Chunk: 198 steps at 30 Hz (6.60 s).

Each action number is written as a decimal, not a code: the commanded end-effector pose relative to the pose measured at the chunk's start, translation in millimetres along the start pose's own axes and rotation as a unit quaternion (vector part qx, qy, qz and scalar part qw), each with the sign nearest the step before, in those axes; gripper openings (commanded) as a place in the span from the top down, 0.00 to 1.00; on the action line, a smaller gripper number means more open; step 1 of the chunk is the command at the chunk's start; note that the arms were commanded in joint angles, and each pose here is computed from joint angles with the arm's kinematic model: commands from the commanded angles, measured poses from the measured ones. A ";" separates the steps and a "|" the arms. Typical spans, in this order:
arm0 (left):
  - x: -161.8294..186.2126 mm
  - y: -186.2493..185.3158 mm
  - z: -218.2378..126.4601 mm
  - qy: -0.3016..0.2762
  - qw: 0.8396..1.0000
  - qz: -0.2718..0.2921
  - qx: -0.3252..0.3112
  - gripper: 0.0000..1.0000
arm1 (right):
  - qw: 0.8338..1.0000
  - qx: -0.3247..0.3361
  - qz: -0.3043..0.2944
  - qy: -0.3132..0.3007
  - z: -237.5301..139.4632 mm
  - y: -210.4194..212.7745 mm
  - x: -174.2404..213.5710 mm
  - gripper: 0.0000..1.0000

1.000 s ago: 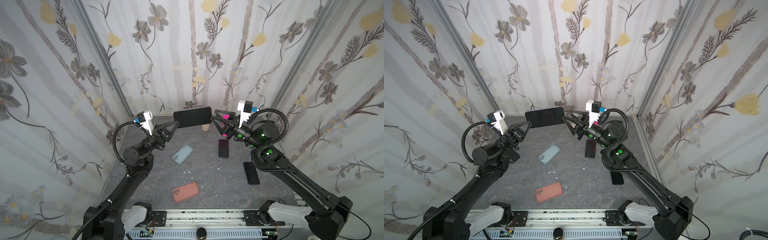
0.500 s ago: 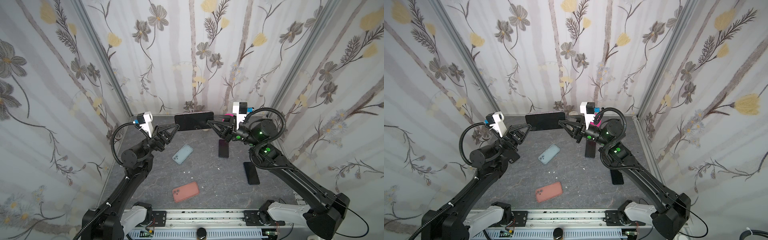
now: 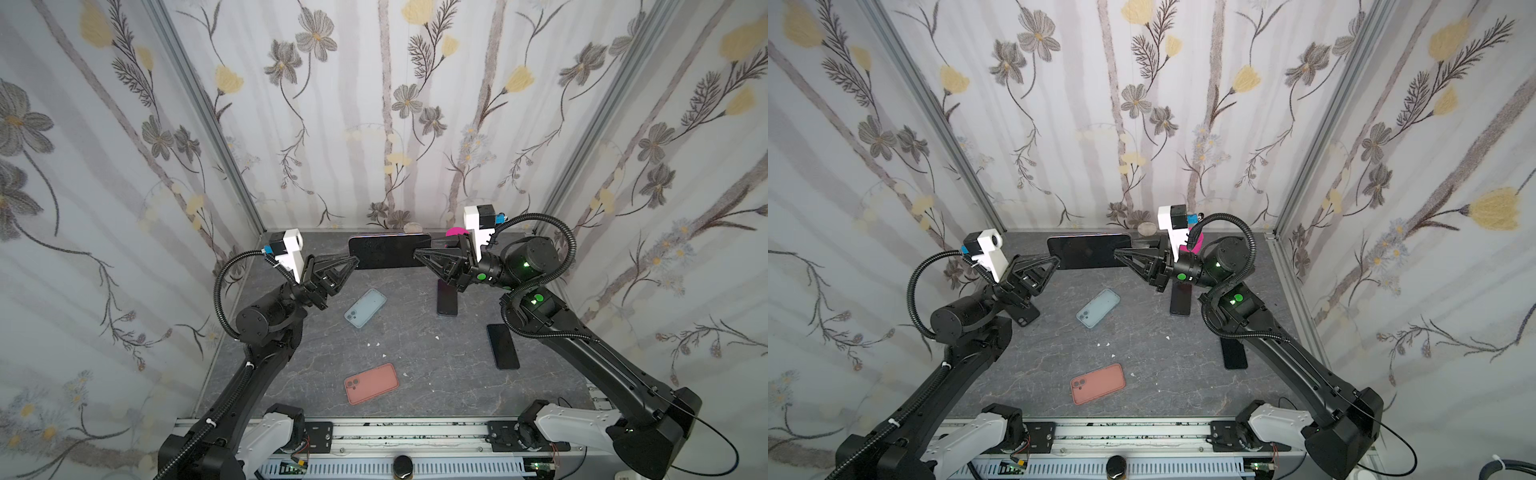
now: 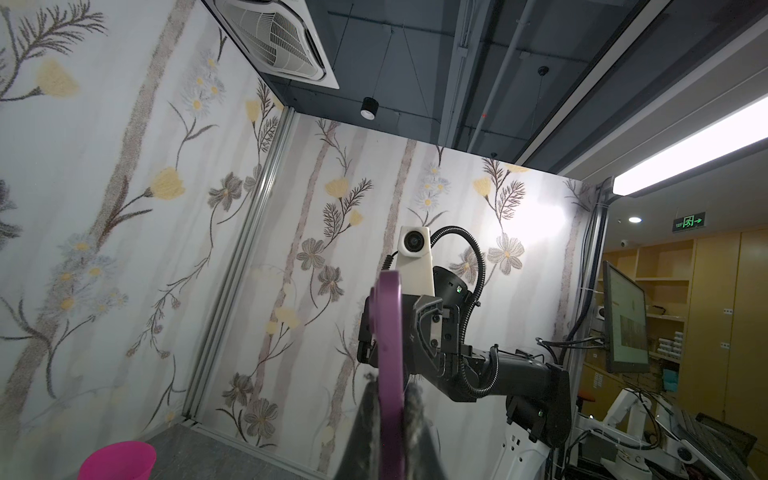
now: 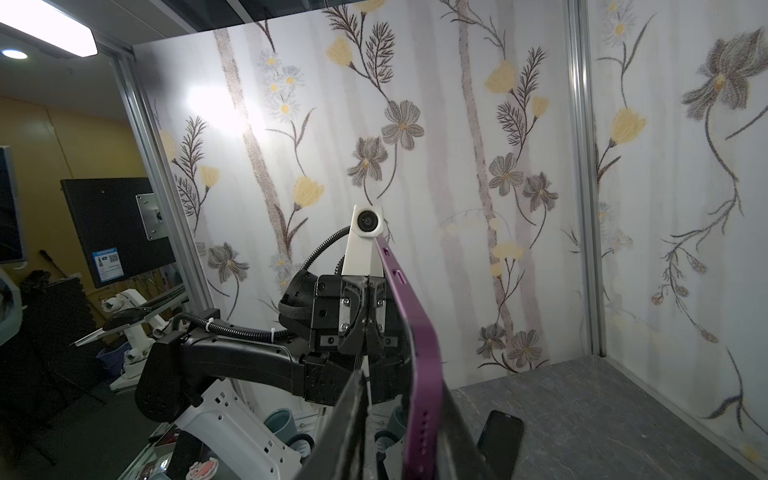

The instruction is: Put the phone into the phone case

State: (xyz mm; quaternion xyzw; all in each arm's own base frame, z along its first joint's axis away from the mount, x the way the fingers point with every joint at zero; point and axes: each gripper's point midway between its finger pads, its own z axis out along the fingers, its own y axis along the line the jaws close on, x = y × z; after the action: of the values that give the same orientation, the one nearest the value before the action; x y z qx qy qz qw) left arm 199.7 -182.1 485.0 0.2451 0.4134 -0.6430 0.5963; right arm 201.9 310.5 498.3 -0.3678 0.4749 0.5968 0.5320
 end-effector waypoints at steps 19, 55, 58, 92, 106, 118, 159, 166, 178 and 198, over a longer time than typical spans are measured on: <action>3.2 -24.7 -1.2 0.007 0.998 0.059 0.037 1.00 | 0.995 -0.059 -0.072 0.024 -6.3 37.8 12.5 1.00; 1.7 -12.4 -4.0 -0.005 0.997 0.076 0.001 1.00 | 0.998 -0.052 -0.038 0.008 -0.6 35.6 7.0 1.00; 1.1 -9.8 -4.9 -0.008 0.996 0.083 -0.009 1.00 | 0.997 -0.049 -0.058 -0.006 -6.0 39.6 4.6 1.00; 7.6 169.3 -121.1 -0.011 0.835 0.021 -0.549 0.34 | 0.991 0.114 -0.066 -0.025 -48.5 -0.5 -7.4 1.00; 200.5 260.6 -136.4 0.213 0.729 -0.157 -0.631 0.32 | 0.929 0.364 -0.053 0.049 -104.6 -81.6 36.8 1.00; 285.4 261.6 -158.8 0.303 0.667 -0.226 -0.643 0.27 | 0.911 0.399 -0.068 0.079 -134.0 -91.6 62.2 1.00; 352.8 332.1 -146.1 0.430 0.603 -0.201 -0.641 0.27 | 0.930 0.353 -0.016 0.098 -139.7 -91.7 88.7 1.00; 361.7 340.7 -148.1 0.459 0.592 -0.190 -0.634 0.27 | 0.927 0.359 -0.005 0.108 -142.6 -101.7 97.6 1.00; 365.9 347.5 -139.9 0.481 0.594 -0.185 -0.618 0.27 | 0.922 0.368 0.014 0.121 -148.1 -117.8 111.3 1.00; 422.6 287.0 -100.9 0.581 0.614 -0.189 -0.499 0.27 | 0.922 0.366 0.038 0.123 -154.1 -125.6 120.8 1.00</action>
State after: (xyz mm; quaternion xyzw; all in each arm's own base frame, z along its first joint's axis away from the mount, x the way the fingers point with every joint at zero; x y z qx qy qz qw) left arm 413.0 -314.5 29.1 0.1187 0.9673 -0.1465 0.1697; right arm 295.5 191.6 303.3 -0.1905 0.7585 0.3391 0.5229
